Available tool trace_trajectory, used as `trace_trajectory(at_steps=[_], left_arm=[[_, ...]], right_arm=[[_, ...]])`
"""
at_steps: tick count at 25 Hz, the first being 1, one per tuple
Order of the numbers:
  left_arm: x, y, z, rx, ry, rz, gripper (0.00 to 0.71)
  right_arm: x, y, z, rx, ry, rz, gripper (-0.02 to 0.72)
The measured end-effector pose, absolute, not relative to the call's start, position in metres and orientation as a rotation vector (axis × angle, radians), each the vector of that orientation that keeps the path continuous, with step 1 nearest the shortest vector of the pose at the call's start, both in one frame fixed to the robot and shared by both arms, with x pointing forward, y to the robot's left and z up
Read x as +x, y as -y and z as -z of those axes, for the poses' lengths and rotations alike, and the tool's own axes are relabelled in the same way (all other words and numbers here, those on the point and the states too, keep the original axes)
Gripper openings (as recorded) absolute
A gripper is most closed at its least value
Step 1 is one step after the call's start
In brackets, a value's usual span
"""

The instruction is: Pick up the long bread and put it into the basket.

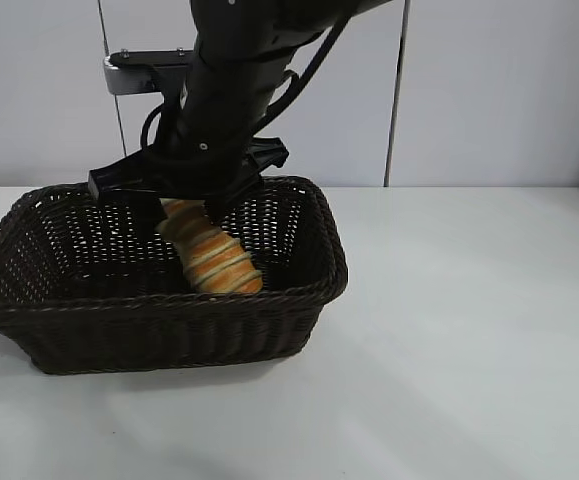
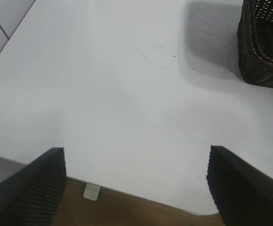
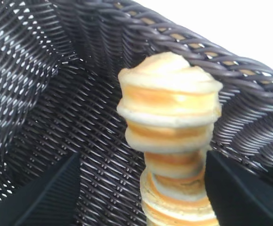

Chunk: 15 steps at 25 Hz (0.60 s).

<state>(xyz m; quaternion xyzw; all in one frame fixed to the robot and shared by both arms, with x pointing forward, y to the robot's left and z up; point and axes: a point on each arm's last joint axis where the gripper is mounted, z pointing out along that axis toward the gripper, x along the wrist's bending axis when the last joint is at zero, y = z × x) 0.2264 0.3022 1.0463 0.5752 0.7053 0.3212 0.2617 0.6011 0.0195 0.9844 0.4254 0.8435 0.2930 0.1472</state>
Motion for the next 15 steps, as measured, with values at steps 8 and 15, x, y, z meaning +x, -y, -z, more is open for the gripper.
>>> trace_trajectory(at_steps=[8,15], left_arm=[[0.226,-0.302,-1.046,1.557,-1.909,-0.869,0.594],[0.226,-0.302,-1.046,1.557,-1.909,-0.869,0.594]], right_arm=[[0.575,0.004,-1.094,1.158,-2.268,-1.091,0.515],[0.542,0.041,-1.167,1.112,-2.176,-1.143,0.515]])
